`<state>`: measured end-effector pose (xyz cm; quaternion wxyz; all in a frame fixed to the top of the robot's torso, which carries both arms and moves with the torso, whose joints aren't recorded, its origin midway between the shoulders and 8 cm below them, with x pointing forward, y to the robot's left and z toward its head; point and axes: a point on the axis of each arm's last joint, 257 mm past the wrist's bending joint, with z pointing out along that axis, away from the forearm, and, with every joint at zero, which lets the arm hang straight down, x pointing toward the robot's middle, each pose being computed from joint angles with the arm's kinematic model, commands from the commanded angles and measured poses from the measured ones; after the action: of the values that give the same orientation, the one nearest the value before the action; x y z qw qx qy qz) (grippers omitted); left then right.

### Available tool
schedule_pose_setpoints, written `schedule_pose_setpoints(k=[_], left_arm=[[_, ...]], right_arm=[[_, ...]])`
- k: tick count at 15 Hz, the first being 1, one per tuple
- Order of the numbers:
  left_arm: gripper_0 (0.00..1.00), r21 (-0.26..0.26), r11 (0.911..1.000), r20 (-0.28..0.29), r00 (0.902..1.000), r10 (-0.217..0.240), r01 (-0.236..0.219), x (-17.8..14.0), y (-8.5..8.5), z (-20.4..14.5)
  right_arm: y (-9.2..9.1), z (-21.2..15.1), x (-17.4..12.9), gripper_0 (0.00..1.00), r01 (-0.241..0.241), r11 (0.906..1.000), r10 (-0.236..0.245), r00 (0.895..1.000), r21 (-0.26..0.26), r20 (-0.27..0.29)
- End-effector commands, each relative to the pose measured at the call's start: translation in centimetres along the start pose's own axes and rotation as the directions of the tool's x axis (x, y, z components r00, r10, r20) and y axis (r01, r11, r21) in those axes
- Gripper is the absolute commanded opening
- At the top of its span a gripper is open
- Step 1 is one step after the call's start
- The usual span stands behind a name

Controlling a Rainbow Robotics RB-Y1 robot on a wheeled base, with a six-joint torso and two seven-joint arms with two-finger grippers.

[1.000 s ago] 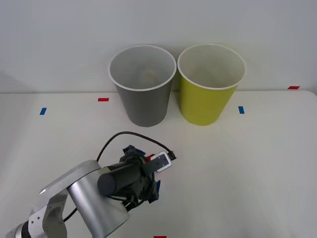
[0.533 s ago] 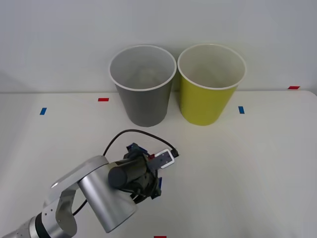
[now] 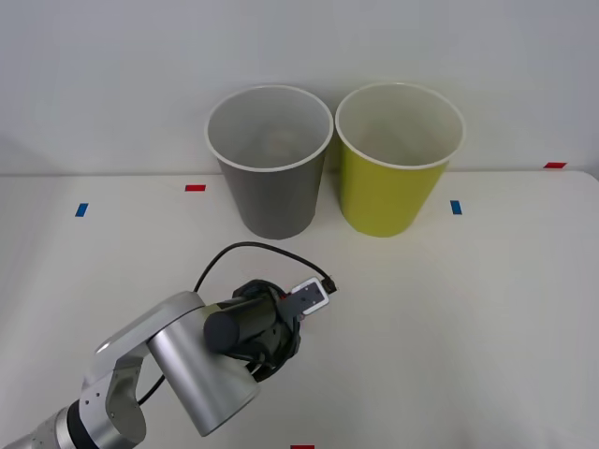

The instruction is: Put cans in the gray bin and PET bottles in the light green bin.

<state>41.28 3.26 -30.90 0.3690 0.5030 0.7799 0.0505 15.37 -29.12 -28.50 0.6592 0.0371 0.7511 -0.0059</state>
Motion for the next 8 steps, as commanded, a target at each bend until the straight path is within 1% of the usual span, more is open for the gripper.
schedule_pose_setpoints(k=[1,2,4,6,8], left_arm=[[0.0,0.022,0.9996,0.0,0.9999,-0.015,0.015,0.2,-0.3,0.0],[0.0,0.038,0.9989,0.002,0.9996,-0.029,0.029,0.2,-0.5,-0.1],[0.0,0.054,0.9979,0.004,0.9993,-0.038,0.037,0.2,-0.7,-0.2],[0.0,0.051,0.998,0.006,0.9993,-0.038,0.037,0.2,-0.6,-0.3],[0.0,0.04,0.9985,0.028,0.9988,-0.04,0.039,-0.2,0.0,-1.3]], right_arm=[[0.0,0.0,0.0,1.0,0.0,1.0,0.0,1.0,0.0,0.0],[0.0,0.0,0.0,1.0,0.0,1.0,0.0,1.0,0.0,0.0],[0.0,0.0,0.0,1.0,0.0,1.0,0.0,1.0,0.0,0.0],[0.0,0.0,0.0,1.0,0.0,1.0,0.0,1.0,0.0,0.0],[0.0,0.0,0.0,1.0,0.0,1.0,0.0,1.0,0.0,0.0]])
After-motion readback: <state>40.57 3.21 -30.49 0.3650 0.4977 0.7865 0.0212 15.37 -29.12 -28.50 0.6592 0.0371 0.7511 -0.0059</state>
